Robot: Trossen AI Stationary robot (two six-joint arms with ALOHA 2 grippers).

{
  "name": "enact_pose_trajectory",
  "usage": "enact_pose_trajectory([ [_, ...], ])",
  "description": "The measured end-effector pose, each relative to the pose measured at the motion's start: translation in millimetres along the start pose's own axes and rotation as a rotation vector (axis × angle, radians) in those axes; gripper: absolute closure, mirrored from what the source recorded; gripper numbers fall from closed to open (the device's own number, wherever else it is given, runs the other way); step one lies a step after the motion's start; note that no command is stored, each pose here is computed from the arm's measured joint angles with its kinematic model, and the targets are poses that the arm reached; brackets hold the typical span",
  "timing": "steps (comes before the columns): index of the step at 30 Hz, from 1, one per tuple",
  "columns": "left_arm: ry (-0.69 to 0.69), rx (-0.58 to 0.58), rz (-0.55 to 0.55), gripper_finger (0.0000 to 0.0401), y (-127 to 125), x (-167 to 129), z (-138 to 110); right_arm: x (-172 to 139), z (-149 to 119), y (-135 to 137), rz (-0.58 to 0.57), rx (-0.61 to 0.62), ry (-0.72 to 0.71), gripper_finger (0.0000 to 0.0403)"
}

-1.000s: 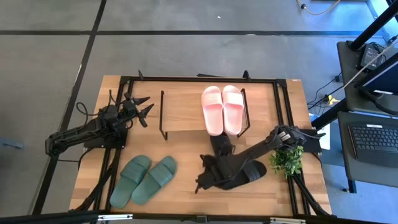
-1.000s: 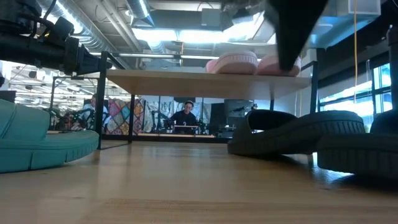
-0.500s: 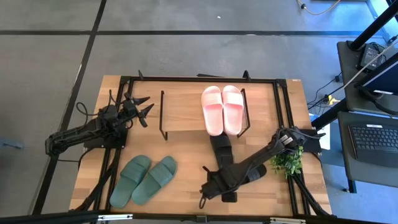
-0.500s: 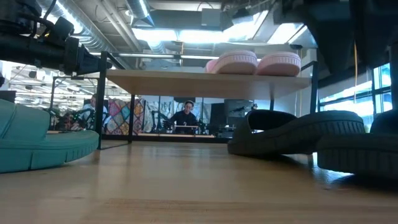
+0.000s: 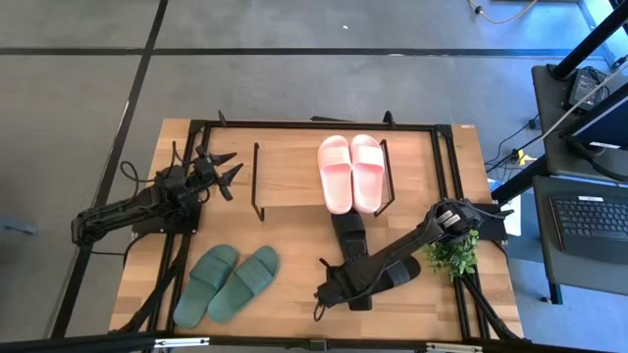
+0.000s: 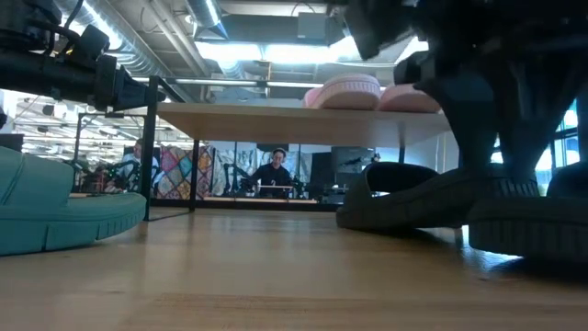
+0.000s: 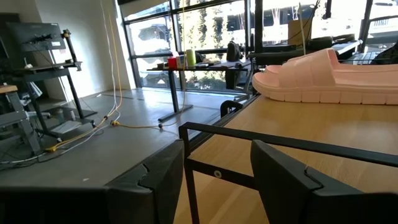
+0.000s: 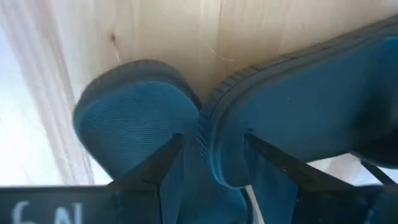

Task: Pick and place slides into the shelf
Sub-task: Put the right black slide under the shelf

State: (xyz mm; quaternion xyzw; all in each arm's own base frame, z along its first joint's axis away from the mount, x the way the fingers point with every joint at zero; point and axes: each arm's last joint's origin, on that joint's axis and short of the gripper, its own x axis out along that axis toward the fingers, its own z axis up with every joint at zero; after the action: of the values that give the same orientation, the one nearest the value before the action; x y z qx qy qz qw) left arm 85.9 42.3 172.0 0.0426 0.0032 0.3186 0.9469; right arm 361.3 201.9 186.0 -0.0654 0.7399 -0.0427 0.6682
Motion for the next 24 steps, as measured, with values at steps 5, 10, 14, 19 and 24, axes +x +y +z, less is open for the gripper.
enact_pose_trajectory([
  [5,0.0,0.0,0.0,0.0222,0,0,0,14,1,-7,-0.048,0.018,0.0,0.0237],
  [10,0.0,0.0,0.0,0.0222,0,0,0,22,8,-20,-0.118,0.047,-0.036,0.0237],
  [14,0.0,0.0,0.0,0.0222,0,0,0,25,13,-31,-0.161,0.075,-0.053,0.0237],
  [19,0.0,0.0,0.0,0.0222,0,0,0,27,21,-47,-0.153,0.117,-0.063,0.0237],
  [24,0.0,0.0,0.0,0.0222,0,0,0,37,27,-62,-0.148,0.158,-0.068,0.0237],
])
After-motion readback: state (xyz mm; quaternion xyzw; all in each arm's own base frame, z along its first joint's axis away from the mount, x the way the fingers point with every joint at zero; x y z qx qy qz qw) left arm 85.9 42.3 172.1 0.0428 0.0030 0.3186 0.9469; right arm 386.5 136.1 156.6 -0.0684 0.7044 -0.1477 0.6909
